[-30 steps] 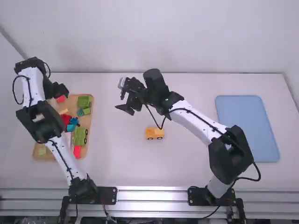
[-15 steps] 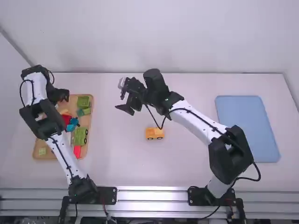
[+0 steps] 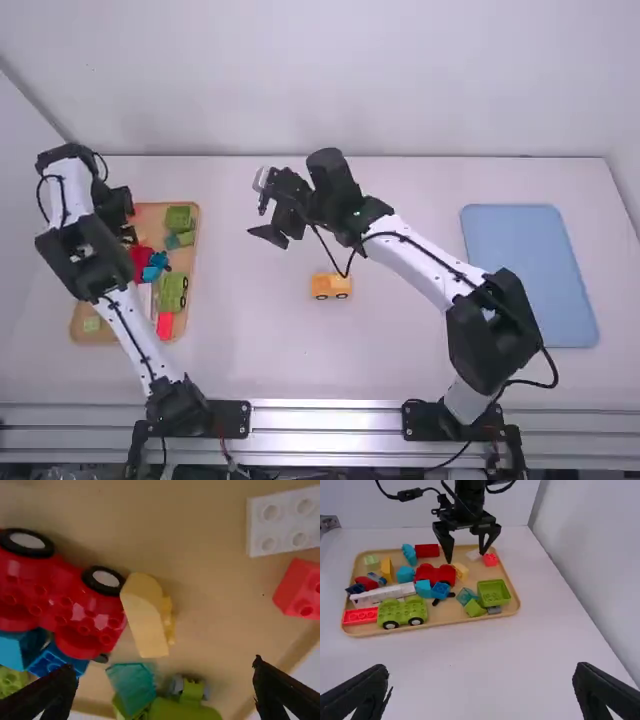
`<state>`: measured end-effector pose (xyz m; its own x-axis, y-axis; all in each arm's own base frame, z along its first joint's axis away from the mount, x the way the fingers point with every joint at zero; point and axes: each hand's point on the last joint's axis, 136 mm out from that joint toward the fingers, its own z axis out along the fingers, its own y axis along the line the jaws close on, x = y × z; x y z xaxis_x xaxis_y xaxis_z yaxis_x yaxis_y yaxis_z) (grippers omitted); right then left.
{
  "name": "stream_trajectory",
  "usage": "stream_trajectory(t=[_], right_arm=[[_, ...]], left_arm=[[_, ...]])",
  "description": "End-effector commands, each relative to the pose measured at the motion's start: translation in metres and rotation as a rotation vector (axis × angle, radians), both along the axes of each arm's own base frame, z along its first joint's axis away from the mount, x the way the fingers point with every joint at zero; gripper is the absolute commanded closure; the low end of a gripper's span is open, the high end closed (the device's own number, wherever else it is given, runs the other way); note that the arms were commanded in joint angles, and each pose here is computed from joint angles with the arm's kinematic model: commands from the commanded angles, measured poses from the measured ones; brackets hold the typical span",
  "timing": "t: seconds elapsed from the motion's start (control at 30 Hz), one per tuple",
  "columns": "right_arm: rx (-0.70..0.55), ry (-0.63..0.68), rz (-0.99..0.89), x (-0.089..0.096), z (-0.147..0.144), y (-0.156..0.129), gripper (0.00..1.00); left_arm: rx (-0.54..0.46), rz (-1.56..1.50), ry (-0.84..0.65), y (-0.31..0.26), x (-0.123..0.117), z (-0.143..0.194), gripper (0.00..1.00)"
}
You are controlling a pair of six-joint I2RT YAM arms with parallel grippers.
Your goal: Assemble lego blocks to make yellow taxi
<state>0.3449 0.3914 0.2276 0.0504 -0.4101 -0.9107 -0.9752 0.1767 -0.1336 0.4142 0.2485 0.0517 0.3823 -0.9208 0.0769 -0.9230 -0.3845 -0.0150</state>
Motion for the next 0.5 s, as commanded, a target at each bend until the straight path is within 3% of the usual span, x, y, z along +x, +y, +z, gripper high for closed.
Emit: stream_trajectory(t=[0.0, 0.17, 0.2, 0.37, 0.47], right_arm=[[0.023, -0.023, 0.004, 0.002, 0.015, 0.004, 0.02], [0.023, -0.024, 0.003, 0.002, 0.015, 0.004, 0.02], [0.021, -0.024, -0.001, 0.003, 0.015, 0.004, 0.02], [0.002, -0.030, -0.037, 0.008, 0.012, 0.001, 0.02], [0.000, -0.032, -0.042, 0.009, 0.012, 0.000, 0.02]], left_arm=[[-0.023, 0.053, 0.024, -0.016, 0.002, -0.006, 0.11], [0.000, 0.062, 0.028, -0.019, 0.008, -0.017, 0.16], [0.017, 0.087, 0.051, -0.017, 0.003, -0.018, 0.21], [0.071, 0.110, 0.093, -0.007, -0.006, -0.019, 0.18], [0.089, 0.099, 0.087, 0.000, -0.006, -0.021, 0.27]])
